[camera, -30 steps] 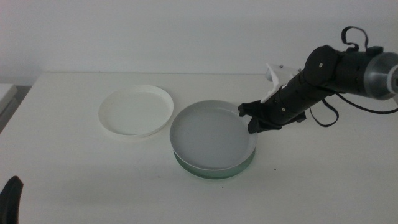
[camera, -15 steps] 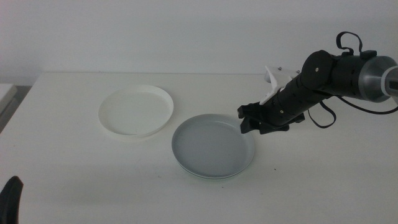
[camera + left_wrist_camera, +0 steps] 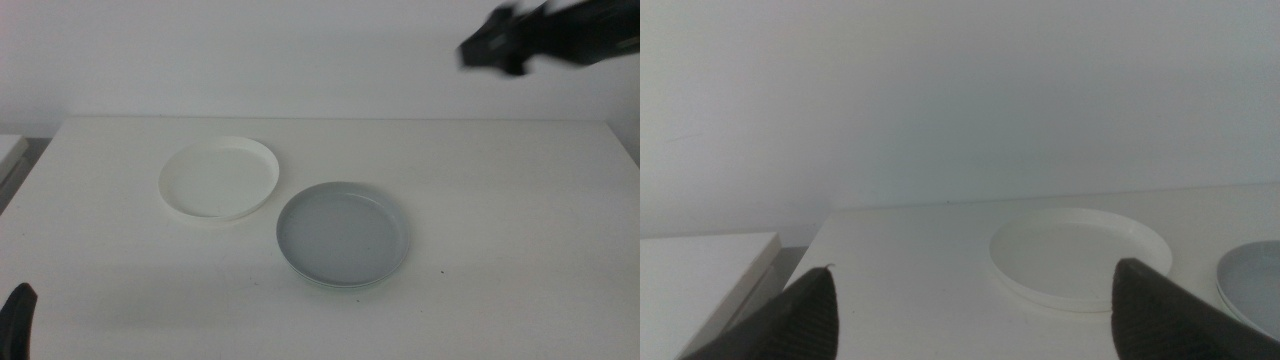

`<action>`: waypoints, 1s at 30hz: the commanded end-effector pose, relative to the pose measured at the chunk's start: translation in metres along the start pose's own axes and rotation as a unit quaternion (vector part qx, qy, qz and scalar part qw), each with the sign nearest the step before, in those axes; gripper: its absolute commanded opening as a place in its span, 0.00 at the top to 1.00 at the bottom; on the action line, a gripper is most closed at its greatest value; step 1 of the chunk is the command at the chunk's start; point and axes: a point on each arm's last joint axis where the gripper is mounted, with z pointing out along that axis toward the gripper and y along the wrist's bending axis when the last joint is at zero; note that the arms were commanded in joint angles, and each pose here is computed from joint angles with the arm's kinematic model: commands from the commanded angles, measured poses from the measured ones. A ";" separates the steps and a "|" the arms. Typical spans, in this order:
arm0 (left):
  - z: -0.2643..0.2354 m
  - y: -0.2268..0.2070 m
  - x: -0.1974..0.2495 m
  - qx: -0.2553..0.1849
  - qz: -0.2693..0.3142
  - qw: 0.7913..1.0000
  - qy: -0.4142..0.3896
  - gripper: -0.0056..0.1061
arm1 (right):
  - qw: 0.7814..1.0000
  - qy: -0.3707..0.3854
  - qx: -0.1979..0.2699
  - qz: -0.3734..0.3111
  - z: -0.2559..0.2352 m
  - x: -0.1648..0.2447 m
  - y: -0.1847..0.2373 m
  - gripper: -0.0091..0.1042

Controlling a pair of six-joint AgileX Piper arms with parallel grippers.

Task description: Stack the three bowls on top of each other.

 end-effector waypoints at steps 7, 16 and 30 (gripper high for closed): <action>0.000 0.000 -0.001 0.000 -0.004 1.000 -0.006 0.11 | 0.995 -0.068 -0.008 -0.076 -0.108 0.070 0.030 0.25; 0.000 0.000 -0.001 0.000 -0.004 1.000 -0.006 0.11 | 0.988 -0.112 -0.040 -0.098 -0.142 0.109 0.047 0.25; 0.000 0.000 -0.001 0.000 -0.003 1.000 -0.006 0.11 | 0.991 -0.093 -0.049 -0.079 -0.140 0.112 0.048 0.10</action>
